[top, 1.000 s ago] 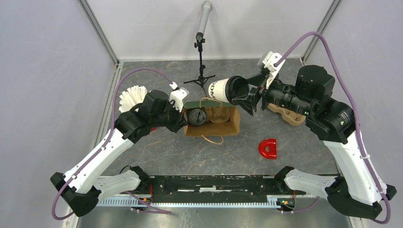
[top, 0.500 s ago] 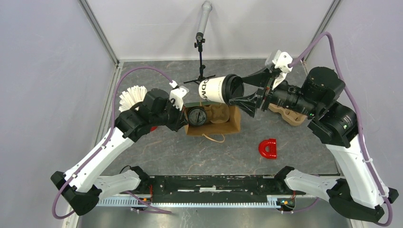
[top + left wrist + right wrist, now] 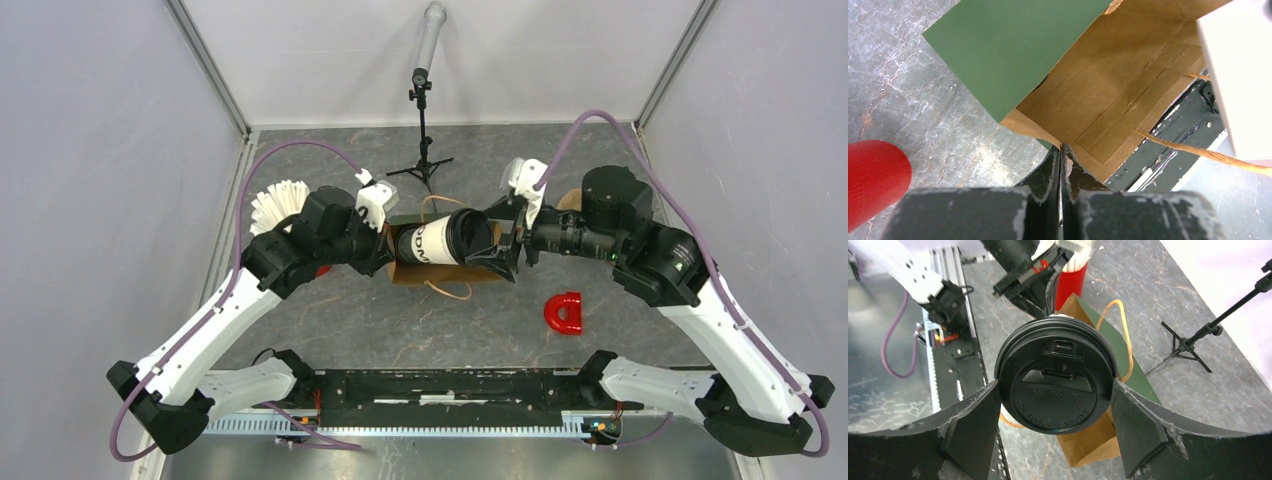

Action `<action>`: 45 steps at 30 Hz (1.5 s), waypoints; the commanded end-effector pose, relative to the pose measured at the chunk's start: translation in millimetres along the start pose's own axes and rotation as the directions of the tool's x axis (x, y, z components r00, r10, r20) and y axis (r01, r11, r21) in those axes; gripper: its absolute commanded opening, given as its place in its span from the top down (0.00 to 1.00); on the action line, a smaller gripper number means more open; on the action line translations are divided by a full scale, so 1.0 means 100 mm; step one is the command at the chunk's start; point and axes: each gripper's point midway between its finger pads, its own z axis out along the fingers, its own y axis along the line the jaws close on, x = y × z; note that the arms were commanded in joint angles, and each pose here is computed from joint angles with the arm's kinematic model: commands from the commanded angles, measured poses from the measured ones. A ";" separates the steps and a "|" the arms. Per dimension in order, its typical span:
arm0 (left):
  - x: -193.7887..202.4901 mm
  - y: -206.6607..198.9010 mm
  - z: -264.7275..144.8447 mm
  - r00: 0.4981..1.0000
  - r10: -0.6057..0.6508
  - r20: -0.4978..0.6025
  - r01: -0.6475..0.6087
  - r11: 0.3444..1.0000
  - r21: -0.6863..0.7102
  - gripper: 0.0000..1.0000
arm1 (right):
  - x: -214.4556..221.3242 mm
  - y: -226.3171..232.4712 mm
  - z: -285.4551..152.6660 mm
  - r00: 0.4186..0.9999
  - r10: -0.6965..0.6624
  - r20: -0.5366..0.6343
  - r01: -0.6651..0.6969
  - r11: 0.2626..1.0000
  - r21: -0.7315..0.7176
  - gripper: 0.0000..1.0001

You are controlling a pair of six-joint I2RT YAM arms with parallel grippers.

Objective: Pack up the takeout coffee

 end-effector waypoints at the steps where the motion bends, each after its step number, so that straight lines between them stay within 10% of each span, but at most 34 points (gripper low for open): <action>1: -0.16 -0.03 -0.08 0.997 0.026 0.073 -0.028 1.000 0.015 0.96 | 0.21 -0.13 0.06 0.987 -0.127 -0.099 0.133 0.990 0.054 0.38; 26: -0.06 -0.24 -0.10 0.988 0.093 0.124 -0.111 0.983 0.148 0.96 | 0.99 -0.17 0.56 0.697 -0.599 -0.393 0.613 0.783 -0.107 0.39; 45: 0.11 -0.20 -0.10 0.996 0.017 0.091 -0.029 0.991 0.130 0.92 | 1.18 -0.09 0.68 0.627 -0.654 -0.424 0.677 0.726 -0.120 0.41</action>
